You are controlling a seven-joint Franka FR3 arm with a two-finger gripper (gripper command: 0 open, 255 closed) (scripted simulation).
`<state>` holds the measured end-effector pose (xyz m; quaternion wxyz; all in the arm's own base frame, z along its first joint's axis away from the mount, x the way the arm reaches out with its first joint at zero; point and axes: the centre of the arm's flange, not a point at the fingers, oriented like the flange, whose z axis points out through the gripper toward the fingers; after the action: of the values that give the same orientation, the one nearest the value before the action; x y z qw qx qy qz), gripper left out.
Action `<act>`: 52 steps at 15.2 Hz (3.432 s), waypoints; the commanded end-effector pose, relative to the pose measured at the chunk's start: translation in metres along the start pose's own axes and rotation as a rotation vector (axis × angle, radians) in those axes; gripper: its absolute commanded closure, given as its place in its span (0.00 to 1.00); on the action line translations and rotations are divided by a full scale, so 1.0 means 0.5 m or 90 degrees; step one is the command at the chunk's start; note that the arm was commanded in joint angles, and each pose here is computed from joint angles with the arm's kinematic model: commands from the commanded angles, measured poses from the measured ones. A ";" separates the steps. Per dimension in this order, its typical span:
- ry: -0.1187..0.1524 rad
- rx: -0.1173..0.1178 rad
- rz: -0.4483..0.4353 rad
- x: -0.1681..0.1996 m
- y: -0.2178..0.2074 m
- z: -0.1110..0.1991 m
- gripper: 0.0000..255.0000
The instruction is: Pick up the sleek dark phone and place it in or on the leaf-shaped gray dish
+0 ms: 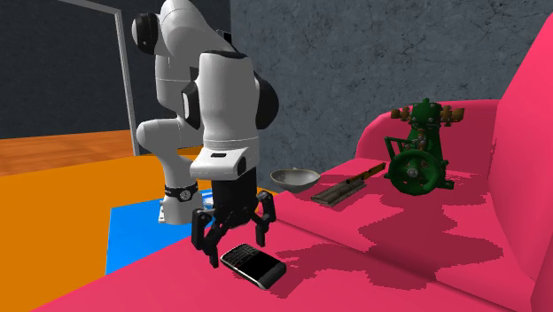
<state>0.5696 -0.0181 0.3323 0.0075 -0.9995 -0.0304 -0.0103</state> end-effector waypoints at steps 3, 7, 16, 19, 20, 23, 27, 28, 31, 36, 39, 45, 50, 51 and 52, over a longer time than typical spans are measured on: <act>0.000 0.000 0.000 0.000 0.000 0.001 0.00; 0.000 0.000 0.000 0.000 0.000 0.001 1.00; 0.000 0.000 0.000 0.001 0.000 -0.020 1.00; 0.000 0.000 0.000 0.001 -0.001 -0.051 1.00; 0.000 0.000 0.000 0.002 -0.001 -0.062 1.00; 0.000 0.000 0.000 0.002 -0.001 -0.094 1.00; 0.000 0.000 0.000 0.003 -0.002 -0.136 1.00; 0.000 0.000 0.000 0.003 -0.002 -0.146 1.00; 0.000 0.000 0.000 0.004 -0.003 -0.178 1.00; 0.000 0.000 0.000 0.005 -0.003 -0.231 1.00; 0.000 0.000 0.000 -0.011 -0.025 -0.252 1.00; 0.000 0.000 0.000 -0.108 -0.150 -0.254 1.00; 0.000 0.000 0.000 -0.189 -0.254 -0.257 1.00; 0.000 0.000 0.000 -0.205 -0.275 -0.257 1.00; 0.000 0.000 0.000 -0.221 -0.296 -0.258 1.00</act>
<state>0.4566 0.1114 0.4592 0.0076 -0.9994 -0.0309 -0.0105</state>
